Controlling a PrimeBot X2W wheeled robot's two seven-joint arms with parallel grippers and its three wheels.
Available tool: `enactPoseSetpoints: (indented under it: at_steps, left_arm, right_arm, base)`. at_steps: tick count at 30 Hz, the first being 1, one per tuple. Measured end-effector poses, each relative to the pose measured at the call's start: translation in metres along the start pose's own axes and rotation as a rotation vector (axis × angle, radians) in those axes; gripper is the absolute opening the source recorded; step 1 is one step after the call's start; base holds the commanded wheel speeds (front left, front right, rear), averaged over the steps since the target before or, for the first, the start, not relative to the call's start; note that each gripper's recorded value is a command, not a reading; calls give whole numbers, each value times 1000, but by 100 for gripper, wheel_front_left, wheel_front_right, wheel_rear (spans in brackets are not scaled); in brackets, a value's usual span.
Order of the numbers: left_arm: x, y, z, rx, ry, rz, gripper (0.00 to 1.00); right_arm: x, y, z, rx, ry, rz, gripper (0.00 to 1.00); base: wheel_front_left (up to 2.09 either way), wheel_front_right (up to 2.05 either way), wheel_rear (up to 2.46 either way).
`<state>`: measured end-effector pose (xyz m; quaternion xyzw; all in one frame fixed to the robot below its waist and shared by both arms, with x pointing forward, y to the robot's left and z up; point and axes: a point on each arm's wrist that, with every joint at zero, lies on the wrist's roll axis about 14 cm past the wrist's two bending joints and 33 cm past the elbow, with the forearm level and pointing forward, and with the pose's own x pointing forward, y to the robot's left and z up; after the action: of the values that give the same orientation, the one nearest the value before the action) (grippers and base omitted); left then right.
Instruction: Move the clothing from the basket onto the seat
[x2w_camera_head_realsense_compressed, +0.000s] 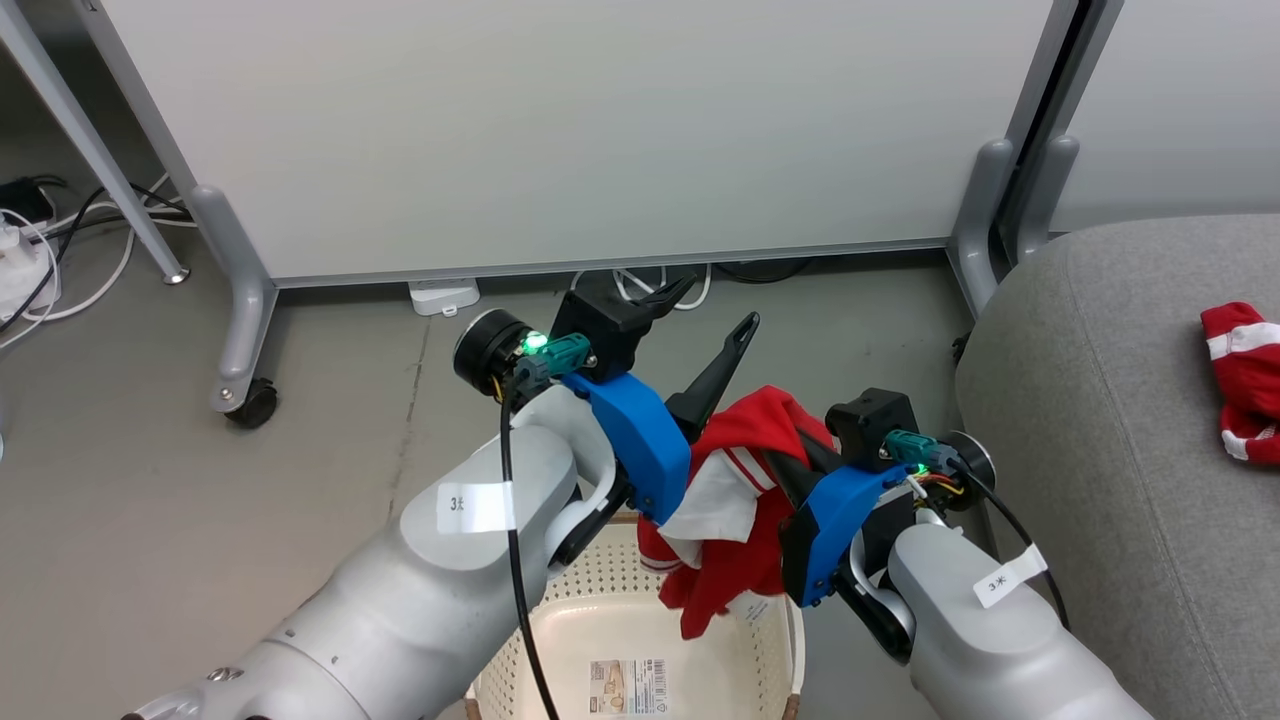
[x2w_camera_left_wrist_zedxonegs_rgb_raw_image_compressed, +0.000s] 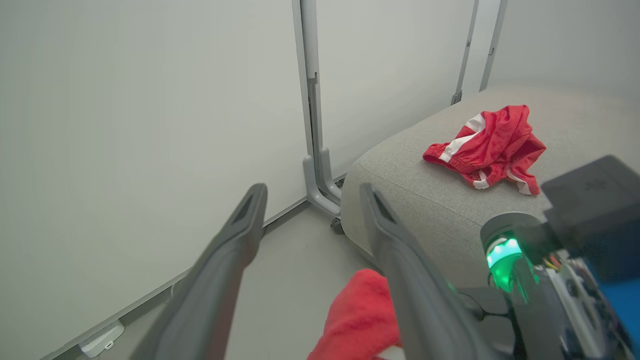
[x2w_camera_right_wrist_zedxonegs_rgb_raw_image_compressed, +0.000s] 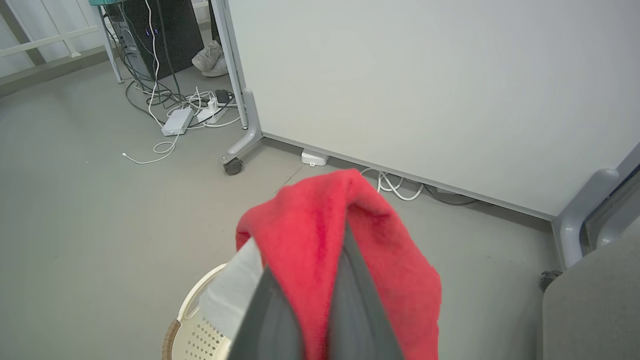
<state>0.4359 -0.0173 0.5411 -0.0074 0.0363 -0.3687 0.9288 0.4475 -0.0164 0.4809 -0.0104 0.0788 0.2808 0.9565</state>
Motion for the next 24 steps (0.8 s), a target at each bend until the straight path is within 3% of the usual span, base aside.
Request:
enactPoseSetpoints:
  at_steps: [11,24]
  left_arm:
    - [-18,10,-15,-85,-41,87,100]
    - [-60,17,-37,-103,-87,163,100]
  right_arm:
    - [1,-7,4,8,-16,-17,0]
    - [1,-11,8,4,-34,-30,0]
  base:
    - [0,0,0]
    - [0,0,0]
